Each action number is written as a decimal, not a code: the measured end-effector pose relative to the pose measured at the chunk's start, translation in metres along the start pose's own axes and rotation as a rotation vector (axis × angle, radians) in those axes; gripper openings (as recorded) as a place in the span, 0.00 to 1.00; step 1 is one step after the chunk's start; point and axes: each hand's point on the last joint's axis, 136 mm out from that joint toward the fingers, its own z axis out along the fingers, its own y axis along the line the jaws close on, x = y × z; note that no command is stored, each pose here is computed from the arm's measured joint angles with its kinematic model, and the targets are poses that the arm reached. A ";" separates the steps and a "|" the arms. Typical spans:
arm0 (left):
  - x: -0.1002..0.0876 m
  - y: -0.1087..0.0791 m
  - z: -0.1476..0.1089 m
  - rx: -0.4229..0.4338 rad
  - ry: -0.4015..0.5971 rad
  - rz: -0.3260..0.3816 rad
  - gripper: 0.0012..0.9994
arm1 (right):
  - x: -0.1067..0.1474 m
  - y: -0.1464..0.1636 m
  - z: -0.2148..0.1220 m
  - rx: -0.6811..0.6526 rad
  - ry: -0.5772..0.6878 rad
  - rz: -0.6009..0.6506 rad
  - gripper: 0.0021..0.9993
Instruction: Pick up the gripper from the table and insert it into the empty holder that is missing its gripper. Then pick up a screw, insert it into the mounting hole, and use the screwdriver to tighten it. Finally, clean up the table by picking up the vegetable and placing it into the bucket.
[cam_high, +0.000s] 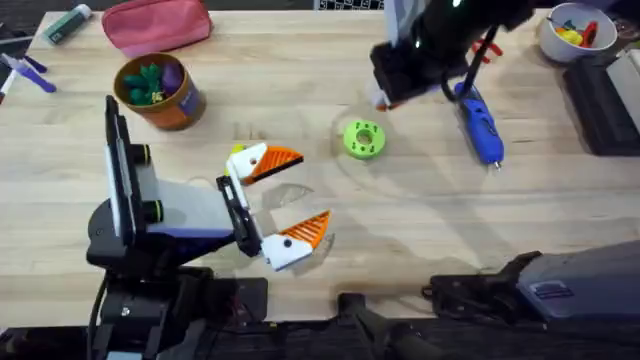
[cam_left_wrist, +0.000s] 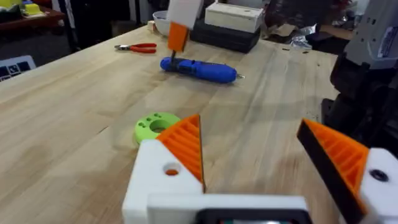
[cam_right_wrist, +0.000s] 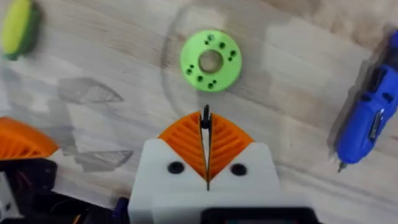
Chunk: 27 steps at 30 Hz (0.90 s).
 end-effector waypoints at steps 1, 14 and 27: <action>0.000 0.000 0.000 0.000 0.000 0.000 0.95 | -0.004 0.005 -0.007 -0.008 -0.018 -0.020 0.00; 0.000 0.000 0.000 0.000 0.000 0.000 0.95 | -0.015 0.077 -0.073 -0.080 -0.087 -0.291 0.00; 0.000 0.000 0.000 0.000 0.000 0.000 0.95 | 0.004 0.170 -0.059 -0.138 -0.083 -0.660 0.00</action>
